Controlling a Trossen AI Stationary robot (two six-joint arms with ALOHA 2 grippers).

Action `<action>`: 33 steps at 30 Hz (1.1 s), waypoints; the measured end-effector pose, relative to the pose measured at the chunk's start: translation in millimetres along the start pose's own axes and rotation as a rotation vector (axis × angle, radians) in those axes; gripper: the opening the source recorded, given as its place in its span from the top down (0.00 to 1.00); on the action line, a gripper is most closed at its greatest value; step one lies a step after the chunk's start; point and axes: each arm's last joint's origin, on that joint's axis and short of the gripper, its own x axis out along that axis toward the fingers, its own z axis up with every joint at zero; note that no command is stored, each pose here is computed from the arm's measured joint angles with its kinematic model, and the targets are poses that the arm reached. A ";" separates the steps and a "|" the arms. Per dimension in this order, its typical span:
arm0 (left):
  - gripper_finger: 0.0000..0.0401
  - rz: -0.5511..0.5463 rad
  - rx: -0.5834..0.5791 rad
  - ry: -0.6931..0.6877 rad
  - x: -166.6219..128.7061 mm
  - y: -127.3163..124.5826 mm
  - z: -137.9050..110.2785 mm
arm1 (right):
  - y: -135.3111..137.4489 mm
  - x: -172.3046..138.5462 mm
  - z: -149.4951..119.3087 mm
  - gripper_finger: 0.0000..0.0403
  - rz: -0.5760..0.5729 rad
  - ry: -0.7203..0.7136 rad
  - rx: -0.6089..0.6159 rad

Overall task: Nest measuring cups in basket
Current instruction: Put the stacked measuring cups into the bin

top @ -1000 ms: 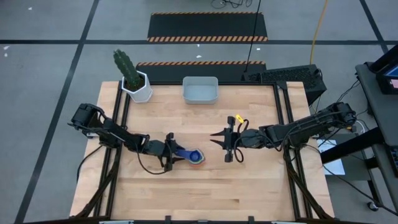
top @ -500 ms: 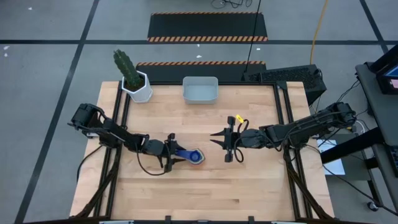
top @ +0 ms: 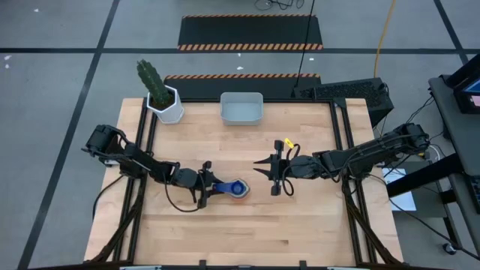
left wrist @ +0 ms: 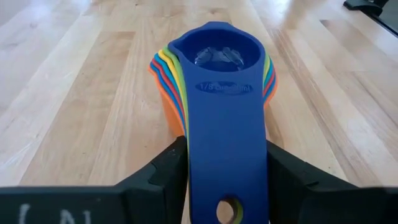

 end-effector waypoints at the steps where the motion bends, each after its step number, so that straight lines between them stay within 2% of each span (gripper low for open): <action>1: 0.60 0.000 0.000 0.000 0.0 0.0 0.0 | 0.0 0.0 0.0 0.80 0.000 0.000 0.000; 12: 0.62 0.002 0.015 -0.002 0.1 0.0 0.2 | 0.0 0.0 0.0 0.80 0.000 0.000 -0.003; 23: 0.61 0.034 0.018 -0.002 0.1 1.0 0.1 | -0.1 0.0 0.0 0.80 -0.001 0.000 -0.003; 33: 0.45 0.092 0.063 0.015 -0.7 -1.8 -2.5 | 0.0 0.1 -0.2 0.80 0.000 0.001 -0.003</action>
